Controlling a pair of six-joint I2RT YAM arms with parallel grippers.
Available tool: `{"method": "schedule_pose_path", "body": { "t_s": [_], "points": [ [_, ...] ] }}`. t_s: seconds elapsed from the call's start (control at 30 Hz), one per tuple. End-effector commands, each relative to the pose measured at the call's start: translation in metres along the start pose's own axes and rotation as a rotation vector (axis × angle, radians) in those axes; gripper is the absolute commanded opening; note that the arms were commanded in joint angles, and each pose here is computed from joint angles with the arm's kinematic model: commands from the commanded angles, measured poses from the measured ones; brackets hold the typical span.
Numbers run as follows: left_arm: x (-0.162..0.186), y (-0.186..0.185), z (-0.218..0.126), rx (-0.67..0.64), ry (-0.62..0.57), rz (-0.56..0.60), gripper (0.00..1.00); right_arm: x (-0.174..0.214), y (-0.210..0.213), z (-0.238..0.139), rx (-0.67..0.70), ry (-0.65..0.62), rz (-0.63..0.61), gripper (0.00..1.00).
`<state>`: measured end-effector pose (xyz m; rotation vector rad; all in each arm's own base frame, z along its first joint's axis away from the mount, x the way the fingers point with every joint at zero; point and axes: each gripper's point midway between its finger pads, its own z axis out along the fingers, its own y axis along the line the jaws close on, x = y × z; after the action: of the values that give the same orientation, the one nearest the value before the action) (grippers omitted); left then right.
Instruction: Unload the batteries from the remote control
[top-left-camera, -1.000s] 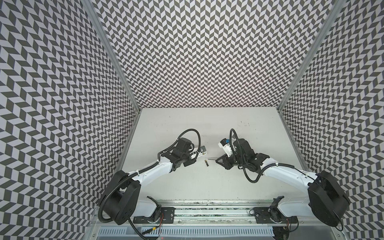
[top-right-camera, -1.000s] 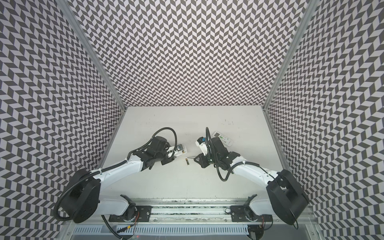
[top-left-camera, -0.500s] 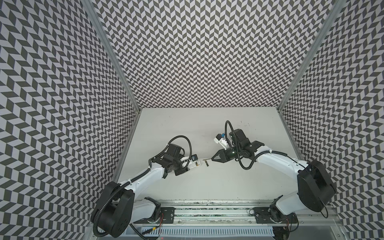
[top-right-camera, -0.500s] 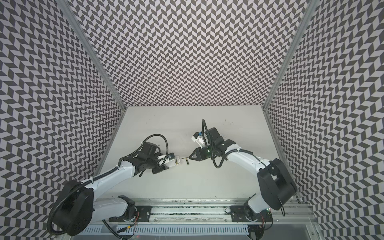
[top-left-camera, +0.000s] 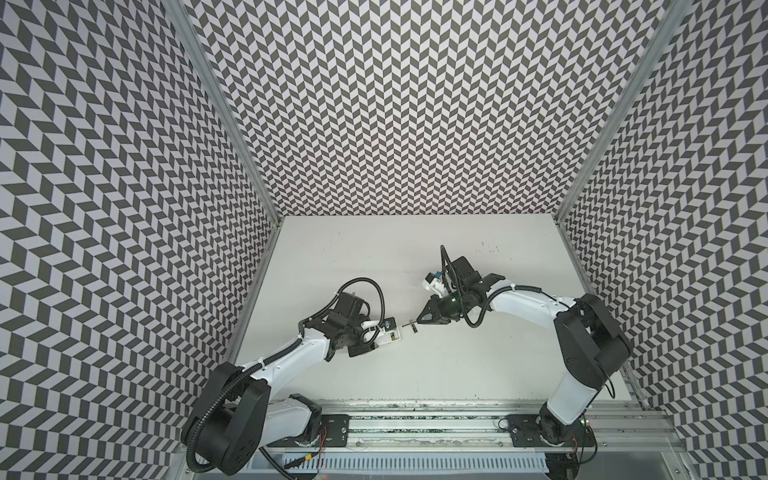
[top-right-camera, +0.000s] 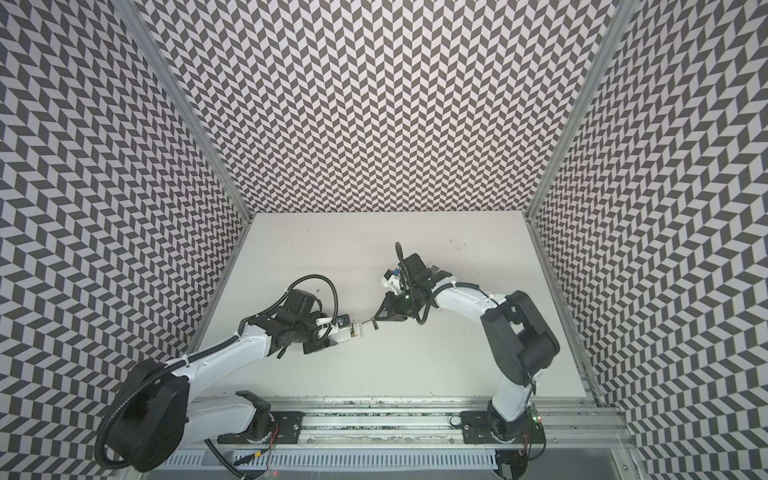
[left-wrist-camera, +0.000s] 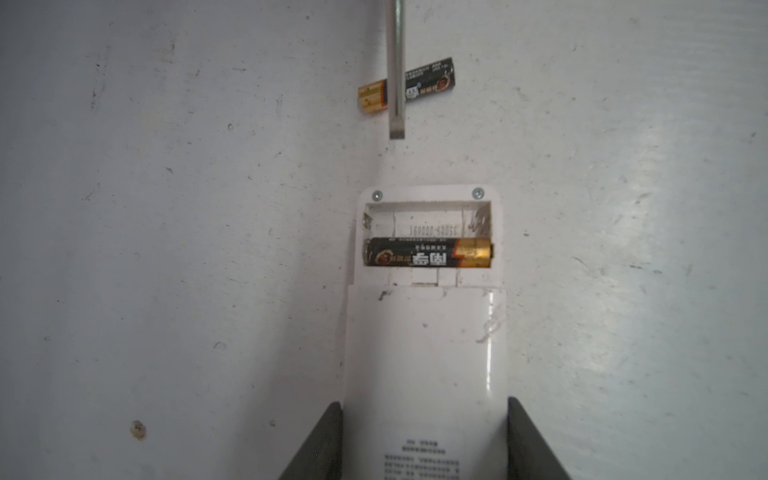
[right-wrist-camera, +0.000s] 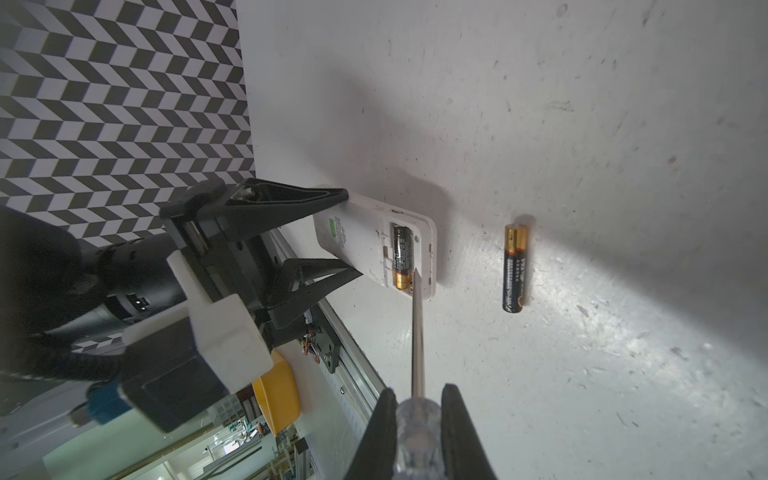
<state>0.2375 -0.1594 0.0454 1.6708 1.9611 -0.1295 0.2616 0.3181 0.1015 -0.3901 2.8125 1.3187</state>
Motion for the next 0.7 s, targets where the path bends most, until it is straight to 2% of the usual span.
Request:
{"method": "schedule_pose_path", "body": {
  "t_s": [0.0, 0.67],
  "points": [
    [-0.008, 0.004, -0.001, -0.032, -0.031, 0.034, 0.0, -0.005, 0.013, 0.004, -0.028, 0.016, -0.009, 0.0],
    [-0.006, -0.001, 0.002, -0.019, -0.013, 0.051, 0.0, 0.006, -0.012, 0.04, -0.016, 0.095, 0.041, 0.0]
  ]
}}
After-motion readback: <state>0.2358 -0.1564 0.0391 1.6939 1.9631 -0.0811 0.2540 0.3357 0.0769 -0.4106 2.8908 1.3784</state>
